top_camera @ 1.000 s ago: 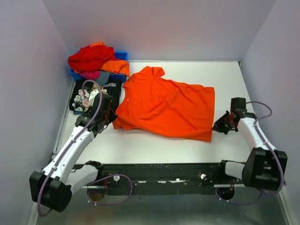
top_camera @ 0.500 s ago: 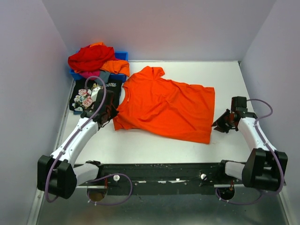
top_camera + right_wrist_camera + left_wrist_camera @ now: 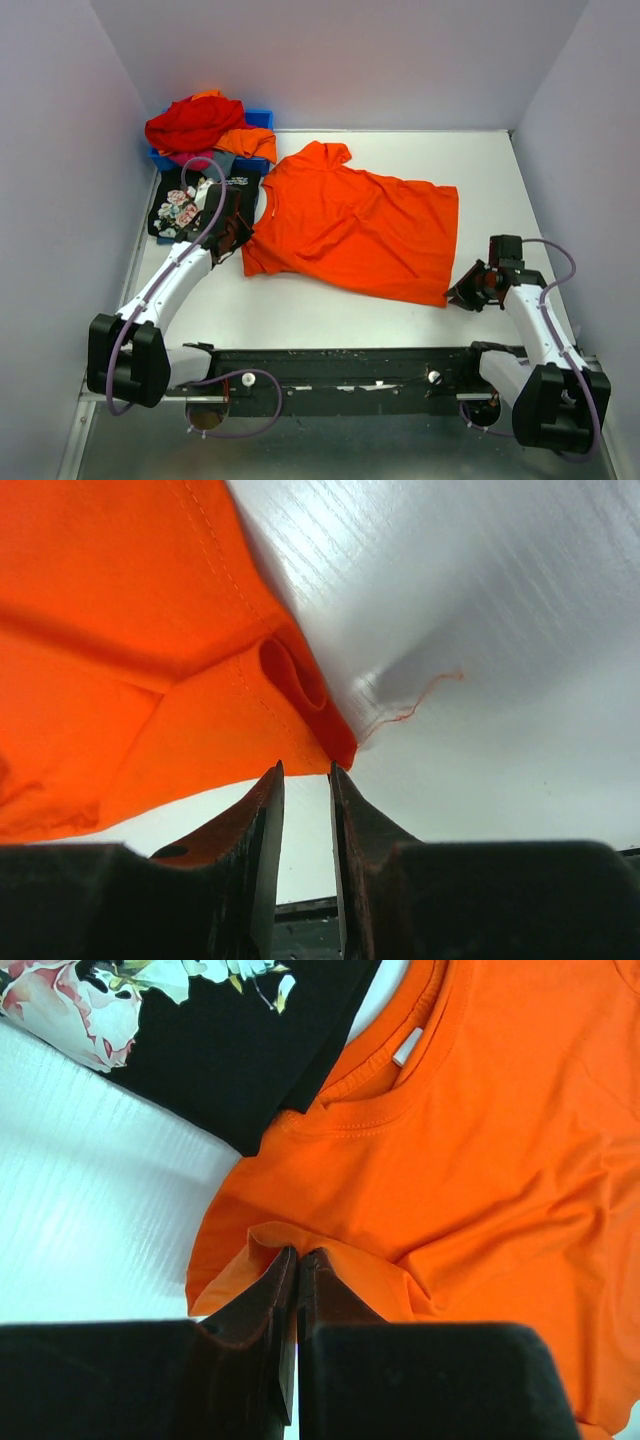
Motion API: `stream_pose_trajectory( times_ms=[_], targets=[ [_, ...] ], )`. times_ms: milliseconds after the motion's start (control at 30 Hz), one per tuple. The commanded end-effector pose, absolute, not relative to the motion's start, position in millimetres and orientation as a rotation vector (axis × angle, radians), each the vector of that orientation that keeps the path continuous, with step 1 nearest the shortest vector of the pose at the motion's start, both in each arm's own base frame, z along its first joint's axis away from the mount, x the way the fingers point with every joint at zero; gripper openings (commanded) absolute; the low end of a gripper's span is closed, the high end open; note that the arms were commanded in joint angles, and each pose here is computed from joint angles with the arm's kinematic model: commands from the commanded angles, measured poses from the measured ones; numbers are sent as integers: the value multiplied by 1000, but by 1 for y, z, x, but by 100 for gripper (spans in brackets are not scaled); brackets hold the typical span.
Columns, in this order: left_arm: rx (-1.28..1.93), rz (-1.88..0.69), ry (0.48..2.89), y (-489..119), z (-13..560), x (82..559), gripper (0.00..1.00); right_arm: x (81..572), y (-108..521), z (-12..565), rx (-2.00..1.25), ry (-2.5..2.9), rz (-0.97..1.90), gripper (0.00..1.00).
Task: Fold and stack the t-shirts
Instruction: Flatten out the tshirt
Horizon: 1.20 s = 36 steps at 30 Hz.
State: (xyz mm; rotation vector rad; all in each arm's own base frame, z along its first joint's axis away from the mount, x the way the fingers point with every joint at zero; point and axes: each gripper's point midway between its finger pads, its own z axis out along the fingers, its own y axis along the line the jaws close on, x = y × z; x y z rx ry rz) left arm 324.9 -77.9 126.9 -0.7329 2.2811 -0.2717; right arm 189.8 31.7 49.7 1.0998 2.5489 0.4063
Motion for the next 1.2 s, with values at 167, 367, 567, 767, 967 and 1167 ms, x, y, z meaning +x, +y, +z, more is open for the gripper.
stream_pose_trajectory(
  times_ms=[167,367,567,767,967,1167],
  targets=[
    [-737,-325,2222,-76,145,329,13,179,46,31,1107,2635,418,34],
    [-738,-330,2223,-75,144,329,13,179,48,19,1116,2657,409,34],
    [-738,-332,2231,-75,141,327,13,182,47,13,1118,2669,392,33],
    [-744,-322,2237,-74,138,327,13,177,52,14,1129,2686,422,9],
    [-750,-317,2237,-73,142,327,13,186,48,52,1077,2646,415,1],
    [-742,-303,2216,-69,165,324,13,203,51,99,972,2606,474,1]
  ],
)
